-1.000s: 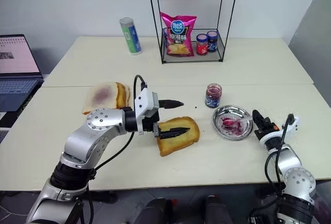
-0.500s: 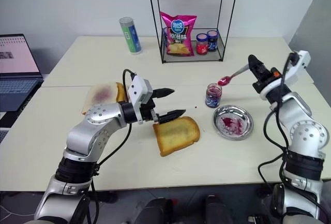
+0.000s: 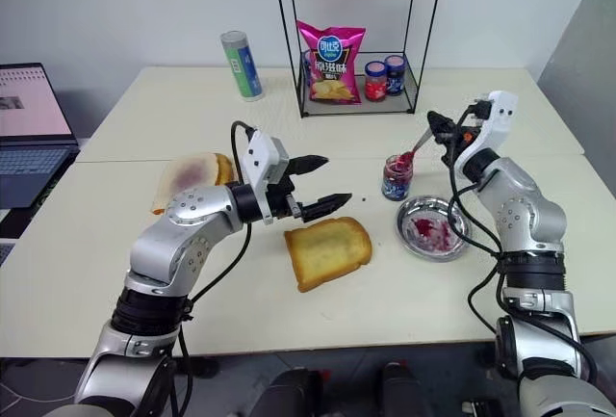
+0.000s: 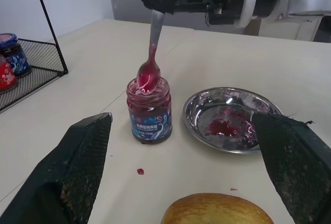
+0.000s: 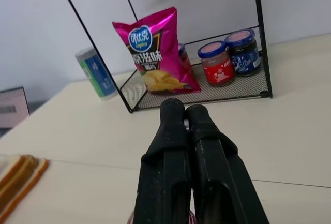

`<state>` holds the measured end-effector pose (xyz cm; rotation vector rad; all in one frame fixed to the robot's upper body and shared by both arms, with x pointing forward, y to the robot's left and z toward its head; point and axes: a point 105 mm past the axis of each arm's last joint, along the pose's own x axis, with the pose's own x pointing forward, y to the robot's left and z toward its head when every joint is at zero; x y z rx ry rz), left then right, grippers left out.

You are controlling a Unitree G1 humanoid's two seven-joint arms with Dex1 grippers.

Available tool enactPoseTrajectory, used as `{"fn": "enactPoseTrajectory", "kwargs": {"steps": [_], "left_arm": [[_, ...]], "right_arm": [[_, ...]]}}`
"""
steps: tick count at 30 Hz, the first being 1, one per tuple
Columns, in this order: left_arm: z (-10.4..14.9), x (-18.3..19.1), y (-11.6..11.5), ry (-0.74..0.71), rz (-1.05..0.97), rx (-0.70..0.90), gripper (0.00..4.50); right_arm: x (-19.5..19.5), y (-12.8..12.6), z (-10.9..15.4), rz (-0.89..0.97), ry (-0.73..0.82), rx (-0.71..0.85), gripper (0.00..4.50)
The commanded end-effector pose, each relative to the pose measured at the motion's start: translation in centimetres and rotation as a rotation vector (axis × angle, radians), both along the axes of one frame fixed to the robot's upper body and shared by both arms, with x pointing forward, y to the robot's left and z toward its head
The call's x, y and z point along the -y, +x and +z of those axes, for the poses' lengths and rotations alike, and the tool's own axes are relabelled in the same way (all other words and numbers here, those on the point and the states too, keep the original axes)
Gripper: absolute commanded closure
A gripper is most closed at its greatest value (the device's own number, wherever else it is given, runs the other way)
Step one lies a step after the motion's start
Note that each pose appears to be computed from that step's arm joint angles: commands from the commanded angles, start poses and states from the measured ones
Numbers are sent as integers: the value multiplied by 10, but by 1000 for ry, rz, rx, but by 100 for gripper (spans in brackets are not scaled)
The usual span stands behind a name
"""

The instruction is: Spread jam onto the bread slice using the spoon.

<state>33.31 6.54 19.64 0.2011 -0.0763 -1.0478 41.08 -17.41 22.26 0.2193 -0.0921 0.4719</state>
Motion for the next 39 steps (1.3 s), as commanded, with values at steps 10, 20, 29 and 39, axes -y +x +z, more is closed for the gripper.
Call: {"fn": "enactPoseTrajectory", "kwargs": {"steps": [10, 20, 29, 39], "left_arm": [[14, -3, -6, -11, 15, 56, 0], [12, -4, -4, 5, 40, 68, 0], [12, -2, -2, -3, 41, 71, 0], [10, 0, -1, -6, 35, 74, 0]], "right_arm": [[-35, 1, -10, 102, -464, 201, 444], [-36, 8, -13, 91, -224, 42, 444], [-26, 15, 1, 38, 33, -92, 444], [-5, 16, 10, -15, 174, -171, 444]]}}
